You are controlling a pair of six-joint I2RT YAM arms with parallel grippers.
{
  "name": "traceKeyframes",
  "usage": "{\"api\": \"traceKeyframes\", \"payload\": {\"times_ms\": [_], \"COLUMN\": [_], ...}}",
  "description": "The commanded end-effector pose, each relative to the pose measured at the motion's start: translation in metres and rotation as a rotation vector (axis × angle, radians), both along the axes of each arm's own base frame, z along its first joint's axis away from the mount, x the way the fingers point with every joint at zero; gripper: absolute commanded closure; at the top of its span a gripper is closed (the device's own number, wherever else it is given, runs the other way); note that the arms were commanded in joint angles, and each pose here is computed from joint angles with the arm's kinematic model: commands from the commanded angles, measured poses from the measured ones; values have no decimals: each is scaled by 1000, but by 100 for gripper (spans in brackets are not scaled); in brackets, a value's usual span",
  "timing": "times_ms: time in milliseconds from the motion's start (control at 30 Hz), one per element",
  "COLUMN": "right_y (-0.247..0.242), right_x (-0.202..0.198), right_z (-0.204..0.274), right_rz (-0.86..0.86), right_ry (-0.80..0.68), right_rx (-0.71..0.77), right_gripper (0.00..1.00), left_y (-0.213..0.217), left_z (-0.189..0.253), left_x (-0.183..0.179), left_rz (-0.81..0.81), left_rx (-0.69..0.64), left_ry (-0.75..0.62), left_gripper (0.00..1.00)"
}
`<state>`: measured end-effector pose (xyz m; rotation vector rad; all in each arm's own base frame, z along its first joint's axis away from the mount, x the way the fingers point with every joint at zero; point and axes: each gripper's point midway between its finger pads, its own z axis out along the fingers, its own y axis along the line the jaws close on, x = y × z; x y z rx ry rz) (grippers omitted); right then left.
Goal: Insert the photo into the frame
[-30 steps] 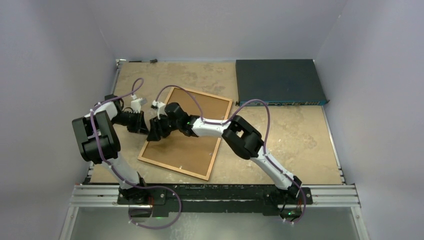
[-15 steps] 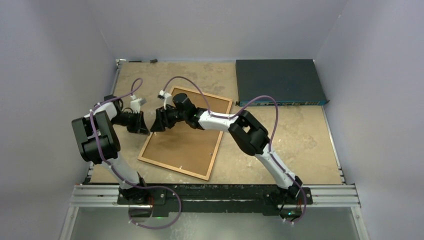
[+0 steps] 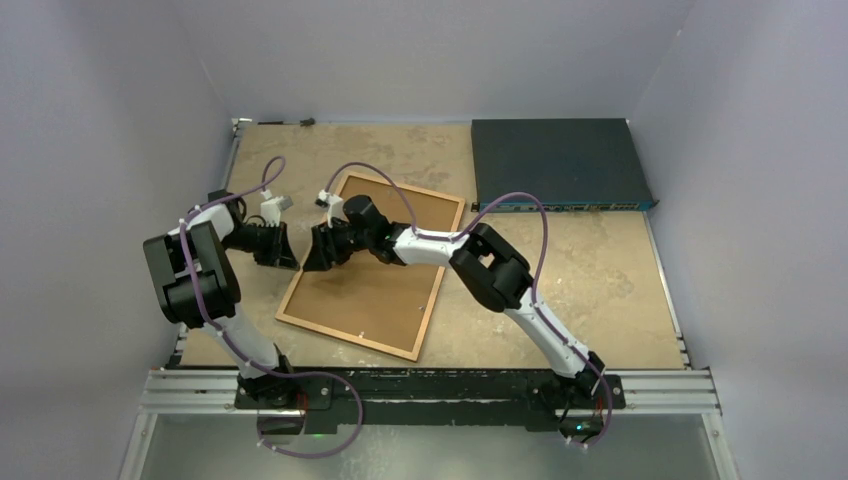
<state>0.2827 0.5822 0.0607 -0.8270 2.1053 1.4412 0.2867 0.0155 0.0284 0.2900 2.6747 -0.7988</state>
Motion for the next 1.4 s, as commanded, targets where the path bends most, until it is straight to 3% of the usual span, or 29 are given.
{"api": "traceKeyframes", "payload": {"times_ms": [0, 733, 900, 1067, 1200, 1367], "right_y": [8, 19, 11, -21, -46, -64], "right_x": [2, -13, -1, 48, 86, 117], "right_z": [9, -4, 29, 82, 80, 70], "right_rz": [-3, 37, 29, -55, -127, -213], "right_ry": [-29, 5, -31, -86, -95, -136], "right_rx": [32, 32, 63, 145, 128, 85], "right_gripper": [43, 45, 45, 42, 36, 26], "left_y": [14, 15, 17, 21, 25, 10], "left_z": [-21, -18, -17, -3, 13, 19], "left_x": [1, 1, 3, 19, 52, 92], "left_rz": [-22, -25, -20, 9, 51, 52], "left_rx": [85, 88, 92, 87, 56, -42], "left_ry": [-9, -14, -19, -48, -101, -120], "left_gripper": [100, 100, 100, 100, 80, 64]}}
